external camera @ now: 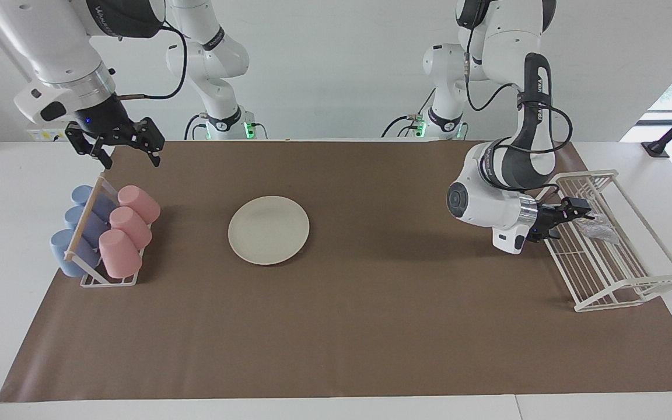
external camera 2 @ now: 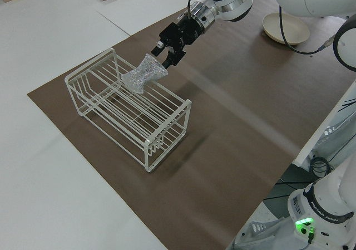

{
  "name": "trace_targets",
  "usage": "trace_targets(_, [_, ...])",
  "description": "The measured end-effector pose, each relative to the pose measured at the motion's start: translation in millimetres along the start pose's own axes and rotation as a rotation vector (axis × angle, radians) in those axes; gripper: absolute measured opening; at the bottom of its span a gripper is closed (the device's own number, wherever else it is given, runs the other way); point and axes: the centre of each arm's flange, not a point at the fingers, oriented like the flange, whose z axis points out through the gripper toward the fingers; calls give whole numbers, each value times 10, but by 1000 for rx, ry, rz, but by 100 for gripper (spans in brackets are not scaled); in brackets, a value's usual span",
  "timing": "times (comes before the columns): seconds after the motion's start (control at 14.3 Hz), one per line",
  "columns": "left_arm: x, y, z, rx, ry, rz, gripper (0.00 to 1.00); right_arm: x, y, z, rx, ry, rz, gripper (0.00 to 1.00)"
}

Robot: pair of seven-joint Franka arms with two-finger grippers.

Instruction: Wipe plate with sponge

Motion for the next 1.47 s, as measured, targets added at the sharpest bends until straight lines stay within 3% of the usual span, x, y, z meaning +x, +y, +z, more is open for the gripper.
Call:
trace_targets(0.28, [103,-599,-239,-234,-51,-4,100,6,0,13,0,-2,0,100])
trace_targets(0.63, [-35,-1112,-579,-513,-96,-75,100,6,2,13,0,-2,0,100])
trace_targets(0.91, [-182,-1592,-645,-824,-186,-189,100,6,3,13,0,-2,0,100])
trace_targets(1.05, [-322,-1895,-732,-957,-199,-219,100,6,3,13,0,-2,1,100])
trace_targets(1.26, [-583,-2158,-990,-1073,-201,-176,100,6,2,13,0,-2,1,100])
trace_targets(1.47, [-750,-2278,-1097,-1110,-183,-94,100,7,3,14,0,-3,1,100])
